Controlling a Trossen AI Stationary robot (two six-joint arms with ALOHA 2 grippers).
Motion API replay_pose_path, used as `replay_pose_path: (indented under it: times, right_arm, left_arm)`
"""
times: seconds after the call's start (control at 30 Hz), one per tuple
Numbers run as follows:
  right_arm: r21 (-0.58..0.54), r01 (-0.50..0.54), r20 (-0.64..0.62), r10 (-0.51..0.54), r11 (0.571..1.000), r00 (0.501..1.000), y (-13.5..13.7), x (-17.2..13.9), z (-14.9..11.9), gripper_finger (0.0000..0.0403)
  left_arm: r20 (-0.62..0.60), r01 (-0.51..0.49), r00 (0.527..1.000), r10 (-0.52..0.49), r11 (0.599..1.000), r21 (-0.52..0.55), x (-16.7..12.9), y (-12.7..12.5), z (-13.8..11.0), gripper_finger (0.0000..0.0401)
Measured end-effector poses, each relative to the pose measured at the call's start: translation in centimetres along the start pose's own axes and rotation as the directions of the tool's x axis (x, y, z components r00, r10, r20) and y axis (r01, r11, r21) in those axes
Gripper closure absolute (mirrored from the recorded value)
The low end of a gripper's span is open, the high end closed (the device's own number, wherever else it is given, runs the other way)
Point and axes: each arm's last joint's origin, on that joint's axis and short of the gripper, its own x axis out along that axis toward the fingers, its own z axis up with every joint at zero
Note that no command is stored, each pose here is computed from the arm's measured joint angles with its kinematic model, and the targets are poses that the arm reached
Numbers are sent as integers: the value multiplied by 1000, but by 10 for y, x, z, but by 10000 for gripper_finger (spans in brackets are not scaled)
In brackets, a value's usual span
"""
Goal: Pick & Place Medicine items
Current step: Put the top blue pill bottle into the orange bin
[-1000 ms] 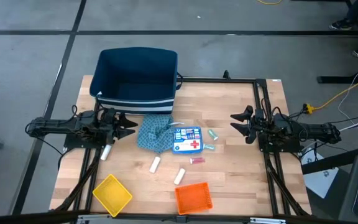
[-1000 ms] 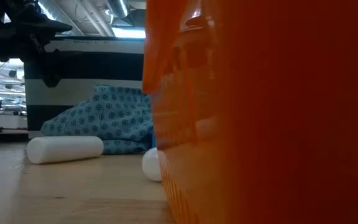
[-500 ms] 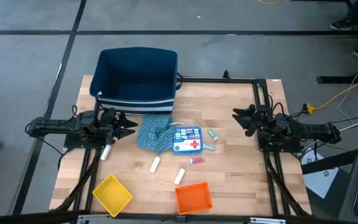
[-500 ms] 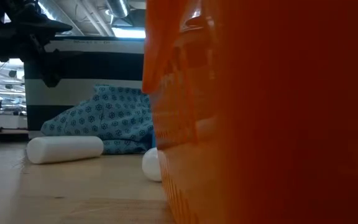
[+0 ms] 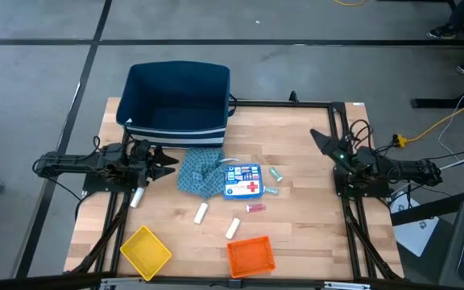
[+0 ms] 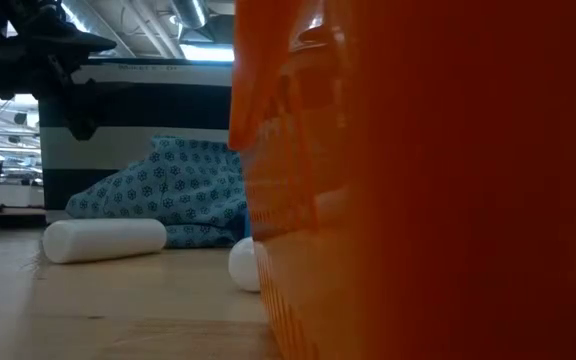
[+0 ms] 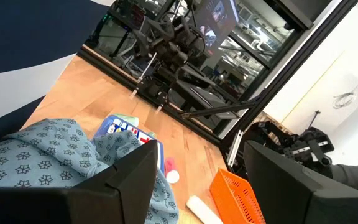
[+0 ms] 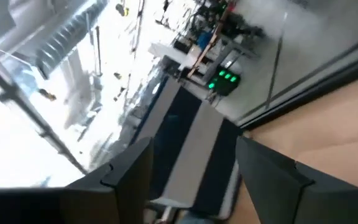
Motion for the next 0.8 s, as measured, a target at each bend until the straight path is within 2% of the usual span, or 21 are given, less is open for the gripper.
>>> replay_pose_path:
  times: [0.3, 0.63, 0.8]
  right_arm:
    - [71, -57, -80, 63, 996, 995, 3, 0, -2, 170]
    - [108, -49, -77, 57, 993, 995, 2, 0, -2, 170]
    - [110, -48, -76, 56, 993, 996, 2, 0, -2, 170]
  left_arm:
    - [4, -5, 1000, 5, 1000, 0, 0, 0, 0, 164]
    - [145, -195, 970, 195, 981, -14, -1, 5, 5, 164]
    - [218, -274, 937, 274, 961, -32, -2, 7, 8, 164]
